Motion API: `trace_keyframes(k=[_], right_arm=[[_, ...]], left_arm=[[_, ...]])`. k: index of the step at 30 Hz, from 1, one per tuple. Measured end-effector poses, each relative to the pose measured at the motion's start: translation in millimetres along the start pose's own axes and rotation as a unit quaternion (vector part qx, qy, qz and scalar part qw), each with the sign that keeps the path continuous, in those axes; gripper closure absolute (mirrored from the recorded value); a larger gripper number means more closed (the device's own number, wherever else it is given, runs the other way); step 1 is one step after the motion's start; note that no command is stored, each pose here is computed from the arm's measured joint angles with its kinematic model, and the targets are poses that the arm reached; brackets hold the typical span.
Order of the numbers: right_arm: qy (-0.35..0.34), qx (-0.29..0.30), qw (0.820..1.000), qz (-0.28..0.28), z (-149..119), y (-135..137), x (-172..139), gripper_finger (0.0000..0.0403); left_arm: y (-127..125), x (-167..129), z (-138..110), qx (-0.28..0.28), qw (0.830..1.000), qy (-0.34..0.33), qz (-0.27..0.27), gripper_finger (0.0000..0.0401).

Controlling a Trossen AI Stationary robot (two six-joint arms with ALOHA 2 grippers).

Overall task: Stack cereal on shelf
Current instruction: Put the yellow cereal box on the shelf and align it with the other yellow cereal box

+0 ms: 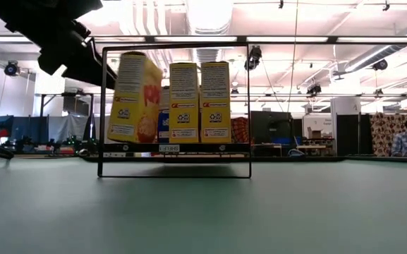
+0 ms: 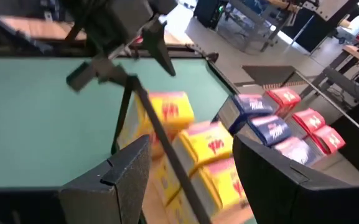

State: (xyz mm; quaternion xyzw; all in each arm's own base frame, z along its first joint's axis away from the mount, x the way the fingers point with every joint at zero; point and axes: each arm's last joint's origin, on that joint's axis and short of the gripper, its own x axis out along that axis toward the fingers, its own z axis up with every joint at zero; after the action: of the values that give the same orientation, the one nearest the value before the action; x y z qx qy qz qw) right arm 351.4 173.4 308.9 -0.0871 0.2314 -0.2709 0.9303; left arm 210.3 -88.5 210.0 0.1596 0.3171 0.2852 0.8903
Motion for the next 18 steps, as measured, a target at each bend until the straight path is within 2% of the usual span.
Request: trace_keyframes(k=[18], right_arm=[[0.058, -0.045, 0.997, 0.006, -28.4, -7.5, -57.0, 0.0187]], left_arm=[[1.8, -4.3, 5.2, 0.0, 0.999, 0.032, -0.036, 0.0169]])
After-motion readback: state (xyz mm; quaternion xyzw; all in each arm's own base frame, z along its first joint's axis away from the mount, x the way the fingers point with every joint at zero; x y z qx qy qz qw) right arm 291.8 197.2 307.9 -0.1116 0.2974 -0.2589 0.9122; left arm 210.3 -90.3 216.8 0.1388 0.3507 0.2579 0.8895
